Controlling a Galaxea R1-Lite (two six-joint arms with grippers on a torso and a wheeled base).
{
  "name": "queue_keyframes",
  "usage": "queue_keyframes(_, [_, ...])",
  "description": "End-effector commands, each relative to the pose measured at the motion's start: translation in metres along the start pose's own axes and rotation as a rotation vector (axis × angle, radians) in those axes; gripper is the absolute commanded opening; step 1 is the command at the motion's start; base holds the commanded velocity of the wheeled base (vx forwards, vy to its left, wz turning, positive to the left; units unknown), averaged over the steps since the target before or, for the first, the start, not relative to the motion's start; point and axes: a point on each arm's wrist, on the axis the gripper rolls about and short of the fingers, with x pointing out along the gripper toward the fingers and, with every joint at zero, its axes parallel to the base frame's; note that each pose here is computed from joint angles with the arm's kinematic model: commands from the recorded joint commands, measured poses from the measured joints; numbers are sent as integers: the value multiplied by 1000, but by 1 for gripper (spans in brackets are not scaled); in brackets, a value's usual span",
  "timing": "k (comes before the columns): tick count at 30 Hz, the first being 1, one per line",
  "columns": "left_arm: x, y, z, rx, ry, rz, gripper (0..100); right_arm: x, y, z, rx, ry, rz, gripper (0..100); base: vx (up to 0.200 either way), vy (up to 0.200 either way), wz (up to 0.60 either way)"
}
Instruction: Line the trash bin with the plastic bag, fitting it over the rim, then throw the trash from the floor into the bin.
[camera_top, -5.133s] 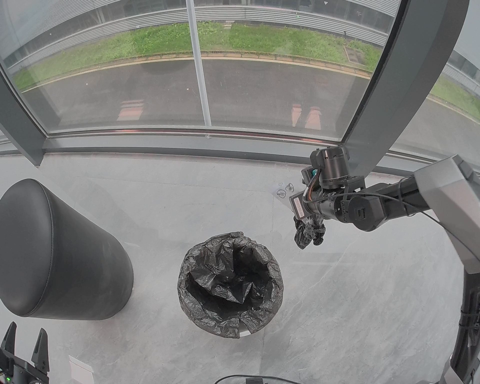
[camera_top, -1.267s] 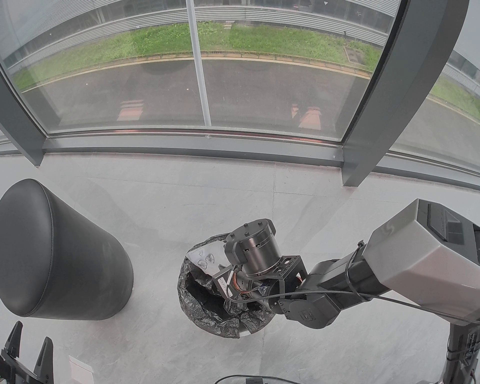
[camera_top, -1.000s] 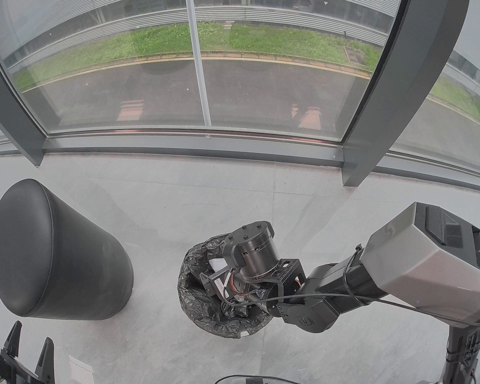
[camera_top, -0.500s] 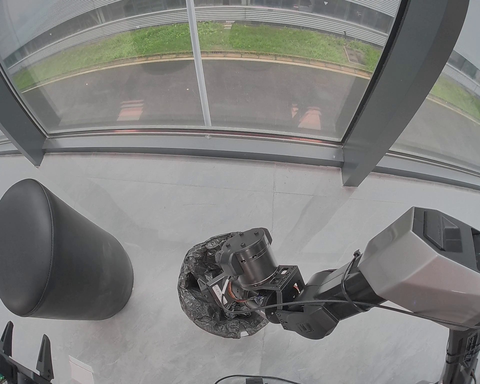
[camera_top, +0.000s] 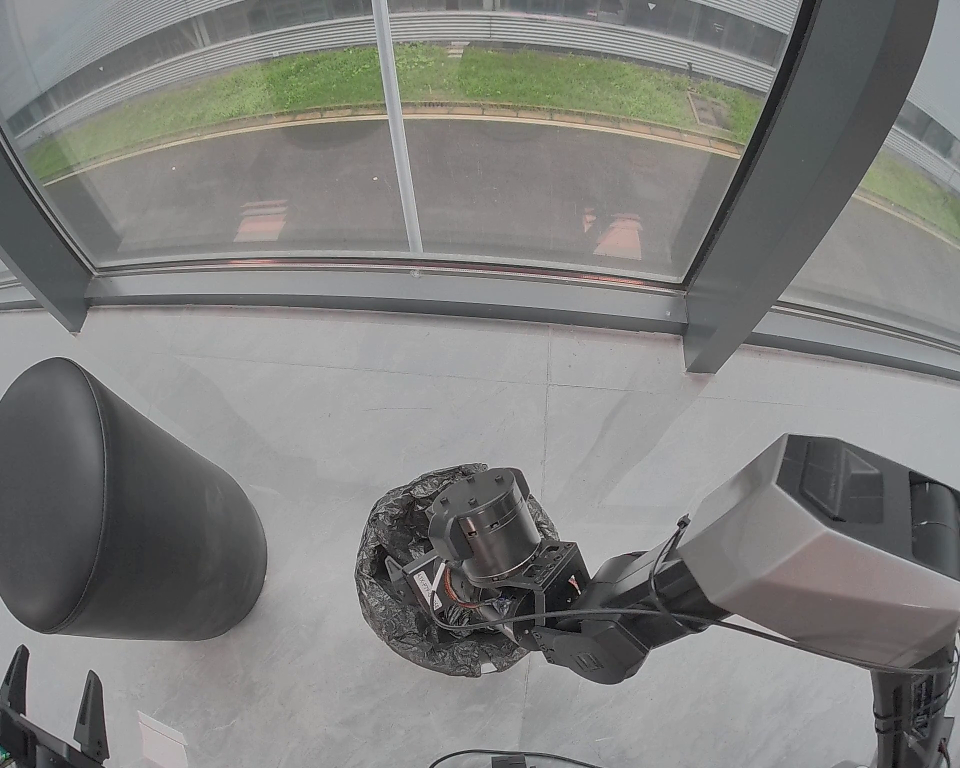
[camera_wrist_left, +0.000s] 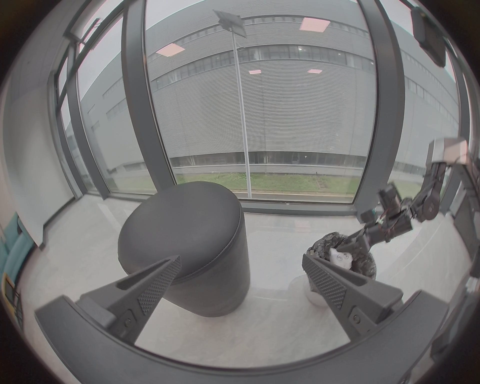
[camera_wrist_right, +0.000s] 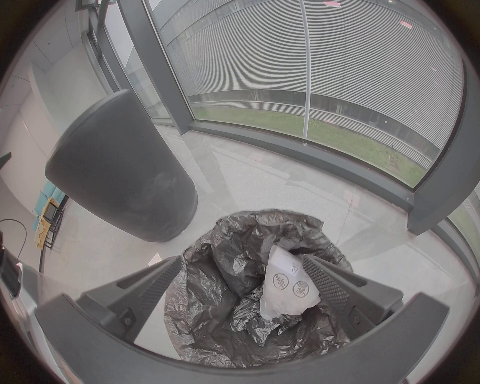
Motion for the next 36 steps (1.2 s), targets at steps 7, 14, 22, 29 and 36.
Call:
queue_keyframes(7, [-1, 0, 0, -106, -16, -26, 100, 47, 5, -39, 16, 72, -10, 100, 0, 0, 0])
queue_keyframes(14, [-1, 0, 0, -110, -16, -26, 100, 64, -11, -50, 32, 94, -48, 100, 0, 0, 0])
queue_keyframes(22, [-1, -1, 0, -115, -17, -31, 100, 83, -21, -64, 43, 108, -73, 100, 0, 0, 0])
queue_keyframes(29, [-1, -1, 0, -126, -16, -43, 100, 95, -25, -72, 50, 110, -82, 100, 0, 0, 0])
queue_keyframes(36, [-1, -2, 0, -147, -14, -86, 100, 95, -24, -70, 51, 104, -81, 100, 0, 0, 0])
